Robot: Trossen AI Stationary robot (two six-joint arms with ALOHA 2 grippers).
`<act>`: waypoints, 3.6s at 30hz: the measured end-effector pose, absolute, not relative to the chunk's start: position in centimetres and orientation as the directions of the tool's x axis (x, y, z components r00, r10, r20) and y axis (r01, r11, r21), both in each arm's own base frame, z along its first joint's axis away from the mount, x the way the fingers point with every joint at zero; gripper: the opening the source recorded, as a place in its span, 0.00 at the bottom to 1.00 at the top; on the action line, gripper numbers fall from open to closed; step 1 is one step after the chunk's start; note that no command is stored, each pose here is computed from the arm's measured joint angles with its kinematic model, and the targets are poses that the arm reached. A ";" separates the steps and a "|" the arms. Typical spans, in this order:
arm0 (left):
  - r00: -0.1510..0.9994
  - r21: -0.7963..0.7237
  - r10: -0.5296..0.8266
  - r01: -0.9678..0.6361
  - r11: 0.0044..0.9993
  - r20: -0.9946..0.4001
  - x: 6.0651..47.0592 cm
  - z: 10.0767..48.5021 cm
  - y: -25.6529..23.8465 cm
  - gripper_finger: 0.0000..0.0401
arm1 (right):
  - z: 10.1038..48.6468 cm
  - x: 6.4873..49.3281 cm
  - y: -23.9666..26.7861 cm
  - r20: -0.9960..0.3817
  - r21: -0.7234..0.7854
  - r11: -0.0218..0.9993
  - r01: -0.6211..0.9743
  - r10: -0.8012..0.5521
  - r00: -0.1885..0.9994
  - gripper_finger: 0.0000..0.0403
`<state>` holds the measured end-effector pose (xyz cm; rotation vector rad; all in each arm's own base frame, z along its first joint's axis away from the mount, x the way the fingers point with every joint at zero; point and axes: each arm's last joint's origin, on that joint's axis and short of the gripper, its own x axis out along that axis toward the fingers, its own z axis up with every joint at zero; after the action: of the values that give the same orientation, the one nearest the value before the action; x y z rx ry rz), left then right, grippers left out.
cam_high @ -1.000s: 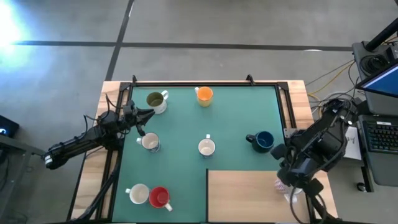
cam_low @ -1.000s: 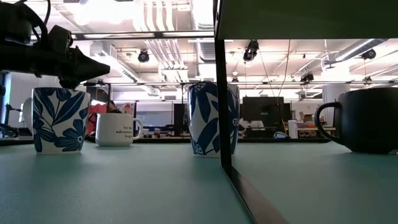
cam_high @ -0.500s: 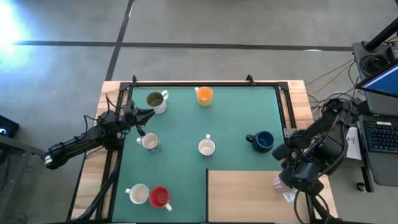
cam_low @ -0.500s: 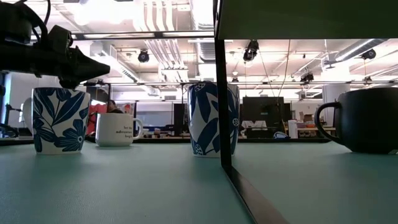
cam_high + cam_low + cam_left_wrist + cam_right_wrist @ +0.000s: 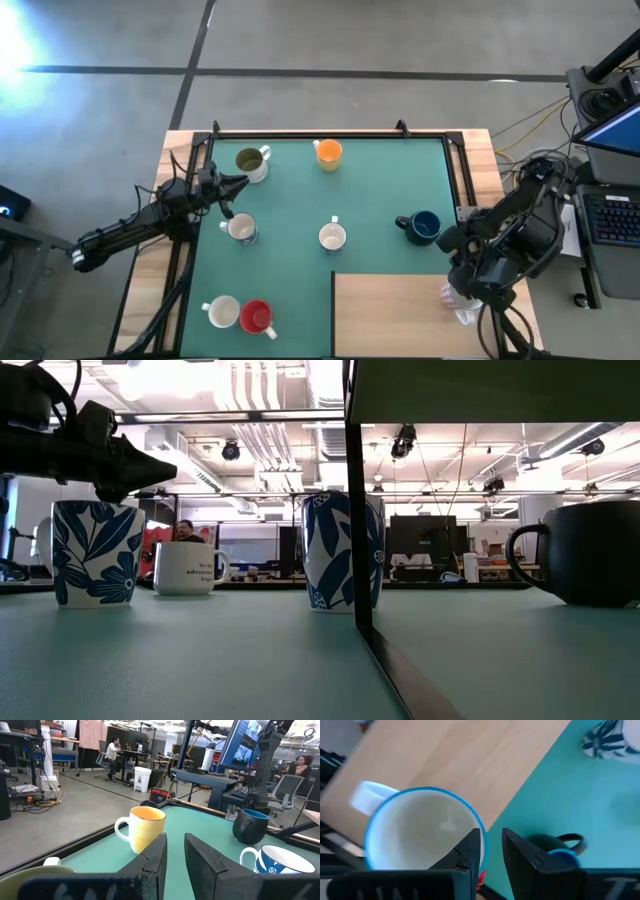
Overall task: Place coffee mugs
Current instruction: Put the red patterned mug on the shelf
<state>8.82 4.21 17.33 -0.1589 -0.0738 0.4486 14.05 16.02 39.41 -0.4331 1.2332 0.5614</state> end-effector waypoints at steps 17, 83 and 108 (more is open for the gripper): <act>0.898 -0.169 0.438 -0.426 0.889 0.036 8.8 17.3 4.2 0.12 | 37.9 14.3 16.3 -0.977 -0.011 0.769 -0.640 0.130 0.172 0.17; 0.898 -0.169 0.438 -0.426 0.889 0.036 8.8 17.3 4.2 0.12 | 35.1 12.9 23.3 -0.956 0.243 0.852 -0.463 0.290 0.031 0.05; 0.898 -0.169 0.438 -0.426 0.889 0.036 8.8 17.3 4.2 0.12 | 36.0 12.0 23.4 -0.956 0.274 0.856 -0.438 0.293 -0.024 0.06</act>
<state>8.82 4.21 17.33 -0.1589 -0.0738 0.4490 12.03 23.40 35.96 -0.1218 1.4852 0.5858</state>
